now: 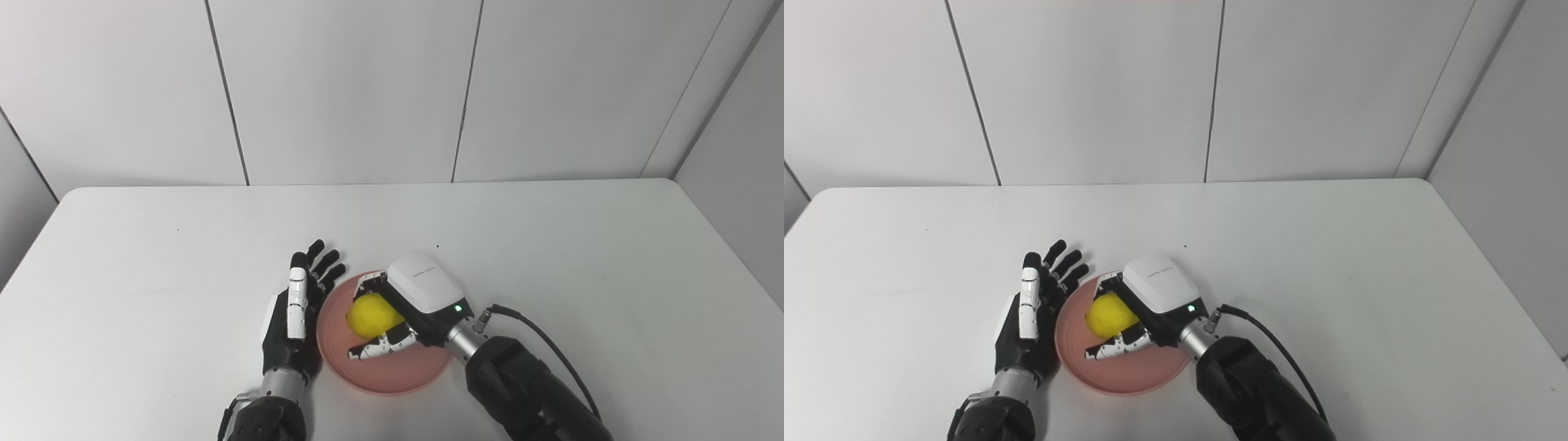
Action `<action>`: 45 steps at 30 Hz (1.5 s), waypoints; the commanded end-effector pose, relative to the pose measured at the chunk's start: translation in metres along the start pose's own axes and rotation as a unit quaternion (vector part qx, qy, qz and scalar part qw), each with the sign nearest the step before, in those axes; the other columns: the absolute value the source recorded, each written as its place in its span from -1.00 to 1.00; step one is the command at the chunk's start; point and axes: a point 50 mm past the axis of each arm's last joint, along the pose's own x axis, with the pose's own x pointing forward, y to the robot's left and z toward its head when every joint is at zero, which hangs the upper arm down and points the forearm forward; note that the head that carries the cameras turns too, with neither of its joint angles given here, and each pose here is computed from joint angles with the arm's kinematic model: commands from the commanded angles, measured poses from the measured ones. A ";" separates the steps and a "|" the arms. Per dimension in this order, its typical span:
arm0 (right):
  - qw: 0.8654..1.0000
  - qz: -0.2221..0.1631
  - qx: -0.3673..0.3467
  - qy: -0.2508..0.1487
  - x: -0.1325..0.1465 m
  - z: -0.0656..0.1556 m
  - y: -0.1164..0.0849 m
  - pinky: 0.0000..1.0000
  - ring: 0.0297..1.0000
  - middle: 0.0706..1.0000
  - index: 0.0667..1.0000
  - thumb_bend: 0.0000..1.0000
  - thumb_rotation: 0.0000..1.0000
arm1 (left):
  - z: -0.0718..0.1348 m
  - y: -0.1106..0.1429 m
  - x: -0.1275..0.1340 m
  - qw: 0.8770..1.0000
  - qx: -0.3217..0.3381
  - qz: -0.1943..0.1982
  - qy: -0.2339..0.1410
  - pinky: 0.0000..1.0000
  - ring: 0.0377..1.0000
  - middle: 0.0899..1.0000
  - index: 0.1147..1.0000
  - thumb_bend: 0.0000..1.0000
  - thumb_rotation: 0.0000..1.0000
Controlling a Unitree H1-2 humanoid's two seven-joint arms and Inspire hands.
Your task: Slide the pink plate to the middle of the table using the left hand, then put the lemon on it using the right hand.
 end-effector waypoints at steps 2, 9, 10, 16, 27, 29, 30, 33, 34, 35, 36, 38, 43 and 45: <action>0.999 -0.020 -0.012 -0.033 0.008 0.004 -0.015 -0.54 -0.43 -0.33 -0.13 0.05 -0.13 | -0.019 0.001 -0.006 0.999 -0.012 0.005 0.041 0.98 0.74 0.77 0.78 0.50 1.00; 0.999 -0.007 -0.018 -0.033 0.008 0.002 -0.011 -0.51 -0.40 -0.30 -0.11 0.06 -0.06 | -0.018 0.000 -0.006 0.999 -0.008 0.005 0.044 0.98 0.78 0.79 0.78 0.48 1.00; 0.999 -0.007 -0.018 -0.032 0.008 0.002 -0.010 -0.51 -0.40 -0.30 -0.11 0.06 -0.06 | -0.018 0.000 -0.006 0.999 -0.007 0.005 0.044 0.99 0.78 0.79 0.78 0.47 1.00; 0.999 -0.010 -0.029 -0.030 0.008 0.002 -0.009 -0.58 -0.47 -0.35 -0.18 0.16 0.06 | -0.017 0.001 -0.006 0.999 -0.007 0.003 0.046 1.00 0.81 0.80 0.78 0.44 1.00; 0.999 -0.010 -0.041 -0.002 0.004 0.001 -0.011 -0.25 -0.08 0.04 0.14 0.75 0.67 | -0.018 0.004 -0.005 0.999 -0.014 0.006 0.043 0.93 0.76 0.80 0.78 0.45 1.00; 0.999 -0.009 -0.043 0.001 0.003 0.001 -0.012 -0.24 -0.07 0.04 0.14 0.77 0.69 | -0.019 0.004 -0.005 0.999 -0.013 0.006 0.043 0.93 0.77 0.81 0.79 0.46 1.00; 0.999 -0.009 -0.045 0.002 0.003 0.001 -0.012 -0.23 -0.05 0.06 0.15 0.77 0.71 | -0.019 0.004 -0.005 0.999 -0.012 0.005 0.042 0.94 0.79 0.81 0.79 0.47 1.00; 0.999 -0.012 -0.048 -0.001 0.003 0.000 -0.012 -0.20 -0.03 0.07 0.16 0.77 0.78 | -0.019 0.004 -0.005 0.999 -0.012 0.005 0.043 0.97 0.83 0.82 0.78 0.47 1.00; 0.999 -0.013 -0.049 -0.001 0.003 0.000 -0.011 -0.19 -0.02 0.08 0.17 0.76 0.78 | -0.019 0.004 -0.005 0.999 -0.011 0.005 0.044 0.98 0.85 0.82 0.79 0.47 1.00; 0.999 -0.013 -0.049 -0.001 0.004 0.000 -0.012 -0.18 -0.01 0.08 0.17 0.75 0.78 | -0.019 0.004 -0.005 0.999 -0.012 0.005 0.044 0.99 0.86 0.82 0.79 0.47 1.00; 0.999 -0.013 -0.049 -0.001 0.004 0.000 -0.012 -0.18 -0.02 0.07 0.16 0.70 0.76 | -0.019 0.004 -0.005 0.999 -0.012 0.005 0.044 1.00 0.89 0.83 0.80 0.48 1.00; 0.999 -0.016 -0.048 -0.001 0.004 0.000 -0.012 -0.19 -0.03 0.06 0.15 0.64 0.75 | -0.019 0.004 -0.005 0.999 -0.014 0.006 0.045 1.00 0.90 0.83 0.80 0.47 1.00; 0.998 -0.030 -0.047 -0.002 0.004 0.001 -0.013 -0.21 -0.05 0.04 0.14 0.55 0.74 | -0.019 0.004 -0.006 0.999 -0.020 0.003 0.045 1.00 0.88 0.82 0.79 0.47 1.00; 0.998 -0.031 -0.048 -0.002 0.004 0.001 -0.014 -0.19 -0.03 0.06 0.15 0.54 0.77 | -0.019 0.004 -0.006 0.999 -0.022 0.002 0.045 1.00 0.86 0.81 0.79 0.46 1.00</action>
